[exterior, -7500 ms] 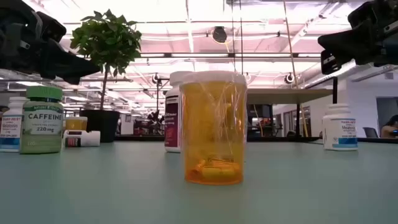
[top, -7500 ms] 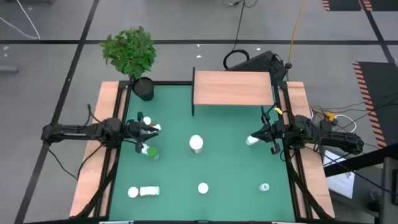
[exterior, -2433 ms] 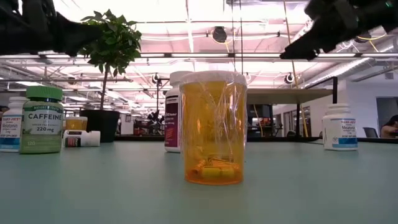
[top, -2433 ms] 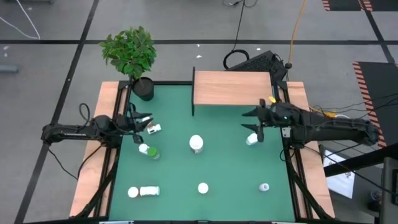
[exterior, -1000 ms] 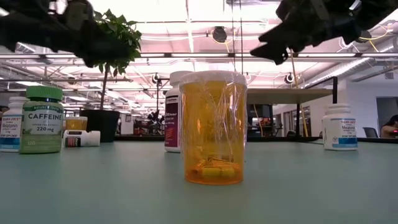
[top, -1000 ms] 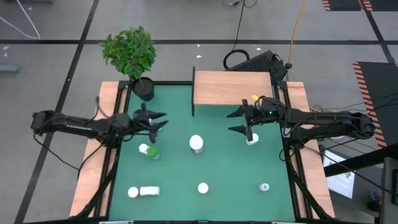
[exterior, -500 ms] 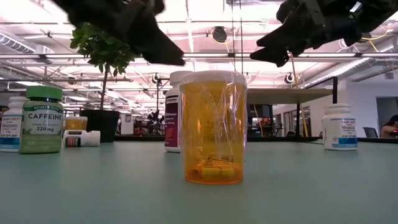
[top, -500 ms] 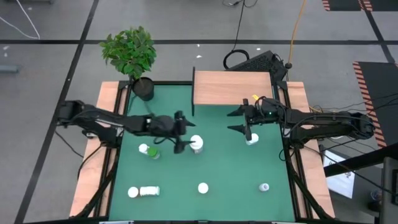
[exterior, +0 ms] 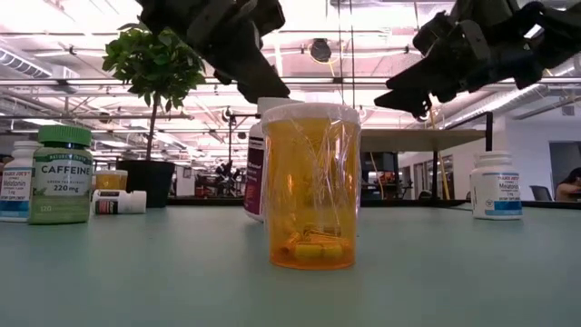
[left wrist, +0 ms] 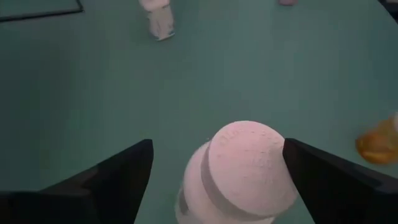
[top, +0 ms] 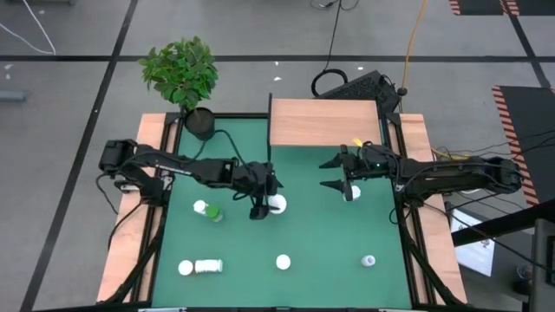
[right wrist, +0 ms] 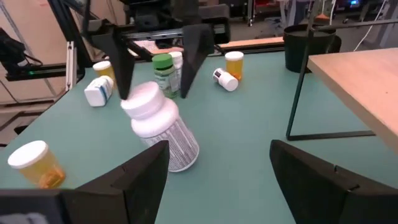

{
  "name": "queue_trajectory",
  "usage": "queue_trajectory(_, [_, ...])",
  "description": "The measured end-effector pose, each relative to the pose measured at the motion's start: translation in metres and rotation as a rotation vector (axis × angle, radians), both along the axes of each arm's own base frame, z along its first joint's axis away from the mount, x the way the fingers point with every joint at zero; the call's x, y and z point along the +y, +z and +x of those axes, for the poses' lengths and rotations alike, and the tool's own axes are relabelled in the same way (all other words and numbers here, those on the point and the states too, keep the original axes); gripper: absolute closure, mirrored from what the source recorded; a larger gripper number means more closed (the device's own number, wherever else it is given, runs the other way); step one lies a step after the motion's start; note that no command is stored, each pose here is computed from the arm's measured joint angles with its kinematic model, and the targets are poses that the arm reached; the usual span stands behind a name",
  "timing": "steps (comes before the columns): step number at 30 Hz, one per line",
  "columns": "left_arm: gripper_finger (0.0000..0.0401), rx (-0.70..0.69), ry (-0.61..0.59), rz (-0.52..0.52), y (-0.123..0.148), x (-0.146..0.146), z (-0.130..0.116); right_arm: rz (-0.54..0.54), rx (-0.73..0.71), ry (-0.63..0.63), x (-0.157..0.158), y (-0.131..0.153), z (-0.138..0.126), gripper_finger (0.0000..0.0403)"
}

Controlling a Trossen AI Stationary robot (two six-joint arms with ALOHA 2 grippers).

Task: Pick and place medicine bottles onto shelf by color
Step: Put the white red medicine bottle on the shelf

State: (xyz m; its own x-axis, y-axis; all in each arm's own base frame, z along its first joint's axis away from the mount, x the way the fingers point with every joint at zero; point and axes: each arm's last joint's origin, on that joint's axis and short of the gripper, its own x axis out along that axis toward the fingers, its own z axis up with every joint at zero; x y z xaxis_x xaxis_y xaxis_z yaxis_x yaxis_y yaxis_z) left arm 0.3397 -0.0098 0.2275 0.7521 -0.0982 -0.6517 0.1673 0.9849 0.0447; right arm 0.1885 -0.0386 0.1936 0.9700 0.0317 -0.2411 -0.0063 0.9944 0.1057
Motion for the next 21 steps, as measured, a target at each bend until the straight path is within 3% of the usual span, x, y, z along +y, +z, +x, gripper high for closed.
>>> queue_trajectory(10, [0.0052,-0.005,0.088,0.044,0.006,0.024,-0.005,-0.006,-0.021,-0.001,0.001,-0.005,-0.003,0.0128])
queue_trajectory(17, [0.0041,-0.076,-0.057,0.017,0.022,0.019,-0.011,-0.046,-0.088,0.0,0.0,0.002,-0.001,0.0128])
queue_trajectory(21, [0.0036,-0.023,-0.075,0.021,0.014,0.02,-0.012,-0.052,-0.099,-0.004,-0.001,0.003,-0.001,0.0128])
